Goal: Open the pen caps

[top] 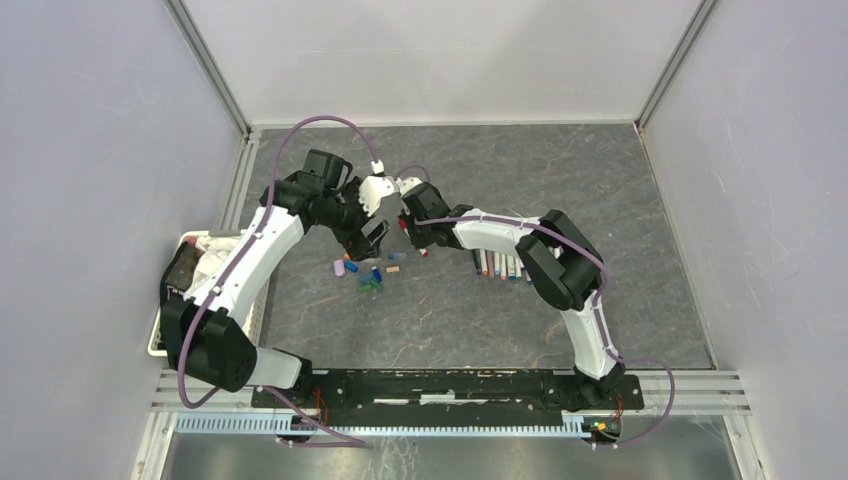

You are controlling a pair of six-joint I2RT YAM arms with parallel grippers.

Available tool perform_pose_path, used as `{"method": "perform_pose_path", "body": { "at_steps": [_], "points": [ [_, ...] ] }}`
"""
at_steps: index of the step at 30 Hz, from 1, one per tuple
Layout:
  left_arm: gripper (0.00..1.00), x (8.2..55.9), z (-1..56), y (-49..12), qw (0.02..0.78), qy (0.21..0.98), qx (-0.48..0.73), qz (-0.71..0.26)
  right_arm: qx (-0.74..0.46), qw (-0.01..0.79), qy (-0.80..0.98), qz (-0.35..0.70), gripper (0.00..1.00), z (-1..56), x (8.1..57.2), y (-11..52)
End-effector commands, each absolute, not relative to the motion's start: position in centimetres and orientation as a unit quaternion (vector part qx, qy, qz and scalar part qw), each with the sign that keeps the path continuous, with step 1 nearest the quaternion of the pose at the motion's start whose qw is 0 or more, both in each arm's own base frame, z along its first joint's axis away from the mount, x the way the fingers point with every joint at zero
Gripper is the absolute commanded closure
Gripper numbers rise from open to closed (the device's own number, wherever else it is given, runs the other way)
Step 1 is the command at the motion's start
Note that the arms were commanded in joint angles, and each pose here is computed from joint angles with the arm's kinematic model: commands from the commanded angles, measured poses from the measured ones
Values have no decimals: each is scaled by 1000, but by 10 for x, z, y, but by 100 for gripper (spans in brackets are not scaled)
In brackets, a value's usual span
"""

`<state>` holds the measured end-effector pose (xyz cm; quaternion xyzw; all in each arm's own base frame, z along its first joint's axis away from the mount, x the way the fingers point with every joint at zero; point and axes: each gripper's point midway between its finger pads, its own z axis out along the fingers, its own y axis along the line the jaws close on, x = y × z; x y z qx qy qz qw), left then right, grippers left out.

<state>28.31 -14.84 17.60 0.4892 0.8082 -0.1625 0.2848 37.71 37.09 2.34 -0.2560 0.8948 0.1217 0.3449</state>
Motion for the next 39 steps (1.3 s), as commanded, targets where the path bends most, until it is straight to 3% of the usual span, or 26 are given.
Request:
{"method": "perform_pose_path", "body": {
  "at_steps": [1,15,27,33,39],
  "points": [
    [0,288,172,-153,299,793,504,-169,-264,353,886,145,100,50,376,368],
    [0,286,139,-141,280,789,528,-141,-279,367,859,221,100,121,355,346],
    [0,275,136,-146,289,748,577,-157,-354,254,822,367,100,130,267,347],
    [0,254,150,-165,316,683,623,-213,-399,162,773,466,100,126,219,360],
    [0,229,145,-167,293,645,662,-245,-431,114,725,525,100,130,191,372]
  ]
}}
